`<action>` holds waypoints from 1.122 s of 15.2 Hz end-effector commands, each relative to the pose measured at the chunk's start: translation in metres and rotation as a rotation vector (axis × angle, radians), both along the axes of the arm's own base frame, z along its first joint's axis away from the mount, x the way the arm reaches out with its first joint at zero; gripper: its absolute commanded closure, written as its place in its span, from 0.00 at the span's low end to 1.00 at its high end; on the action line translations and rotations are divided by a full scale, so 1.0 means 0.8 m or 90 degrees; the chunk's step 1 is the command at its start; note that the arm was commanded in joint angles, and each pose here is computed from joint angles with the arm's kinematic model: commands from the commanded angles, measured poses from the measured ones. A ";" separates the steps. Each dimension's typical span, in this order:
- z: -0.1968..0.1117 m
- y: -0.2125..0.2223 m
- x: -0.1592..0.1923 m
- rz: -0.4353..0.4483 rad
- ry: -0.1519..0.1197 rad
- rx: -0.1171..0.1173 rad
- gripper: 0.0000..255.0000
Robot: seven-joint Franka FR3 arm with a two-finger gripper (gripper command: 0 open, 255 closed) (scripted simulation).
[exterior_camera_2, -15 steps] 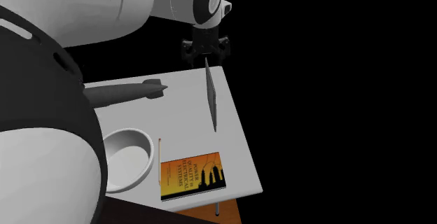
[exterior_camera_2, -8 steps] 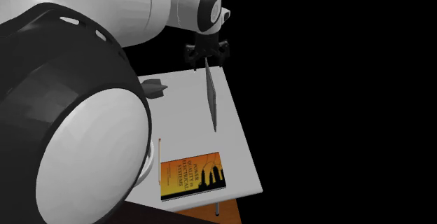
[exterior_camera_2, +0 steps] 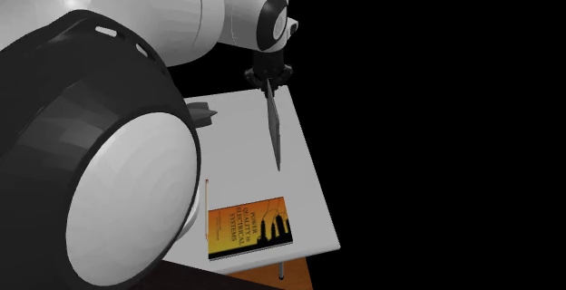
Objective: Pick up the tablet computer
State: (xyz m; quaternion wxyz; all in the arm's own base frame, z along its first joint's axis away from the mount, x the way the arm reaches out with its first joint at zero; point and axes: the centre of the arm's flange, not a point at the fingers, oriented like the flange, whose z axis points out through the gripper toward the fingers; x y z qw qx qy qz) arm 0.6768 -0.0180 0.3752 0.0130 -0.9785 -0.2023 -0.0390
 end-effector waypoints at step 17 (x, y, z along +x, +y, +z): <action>0.073 0.000 0.000 0.000 0.000 0.000 1.00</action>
